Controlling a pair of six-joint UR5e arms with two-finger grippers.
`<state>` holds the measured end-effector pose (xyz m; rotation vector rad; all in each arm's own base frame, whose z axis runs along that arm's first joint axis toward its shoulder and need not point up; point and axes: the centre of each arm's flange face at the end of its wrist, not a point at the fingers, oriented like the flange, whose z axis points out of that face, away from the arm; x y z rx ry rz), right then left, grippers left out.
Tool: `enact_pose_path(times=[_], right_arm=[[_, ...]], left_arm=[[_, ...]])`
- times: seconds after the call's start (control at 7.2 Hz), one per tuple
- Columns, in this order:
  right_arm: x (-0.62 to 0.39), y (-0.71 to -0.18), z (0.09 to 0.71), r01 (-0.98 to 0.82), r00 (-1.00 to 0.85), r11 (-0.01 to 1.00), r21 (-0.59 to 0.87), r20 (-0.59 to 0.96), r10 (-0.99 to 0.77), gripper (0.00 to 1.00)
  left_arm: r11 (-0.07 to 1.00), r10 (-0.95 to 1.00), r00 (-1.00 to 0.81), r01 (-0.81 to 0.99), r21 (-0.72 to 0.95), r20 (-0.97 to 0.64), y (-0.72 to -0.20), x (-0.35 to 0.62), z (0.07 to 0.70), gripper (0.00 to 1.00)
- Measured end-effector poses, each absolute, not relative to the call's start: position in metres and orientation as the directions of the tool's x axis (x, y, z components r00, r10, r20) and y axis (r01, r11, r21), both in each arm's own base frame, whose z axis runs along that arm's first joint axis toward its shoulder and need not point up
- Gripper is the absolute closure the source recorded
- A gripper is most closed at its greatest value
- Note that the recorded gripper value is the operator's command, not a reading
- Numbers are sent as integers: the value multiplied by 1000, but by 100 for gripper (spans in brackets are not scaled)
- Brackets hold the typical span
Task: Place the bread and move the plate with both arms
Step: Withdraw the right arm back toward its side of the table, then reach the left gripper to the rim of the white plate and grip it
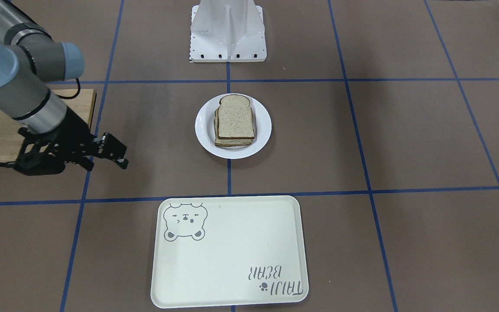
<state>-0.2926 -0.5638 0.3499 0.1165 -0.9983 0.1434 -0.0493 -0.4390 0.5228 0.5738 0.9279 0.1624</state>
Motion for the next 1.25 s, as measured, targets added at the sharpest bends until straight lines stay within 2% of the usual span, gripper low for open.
enact_pose_path(times=[0.28, 0.69, 0.97, 1.25], right_arm=[[-195, -578, 439, -66, 675, 988, 139, 736, -58, 0], [-24, -524, 595, 69, 771, 981, 181, 615, -168, 0], [56, -471, 652, 97, 787, 985, 141, 595, -162, 0], [84, -449, 668, 106, 790, 988, 116, 593, -155, 0]], left_arm=[[834, 451, 474, 78, 546, -756, -452, -26, 486, 1], [906, 372, 338, 72, 418, -865, -476, 70, 425, 1], [937, 302, 293, 82, 338, -907, -474, 155, 394, 1], [958, 236, 260, 100, 269, -936, -462, 250, 365, 1]])
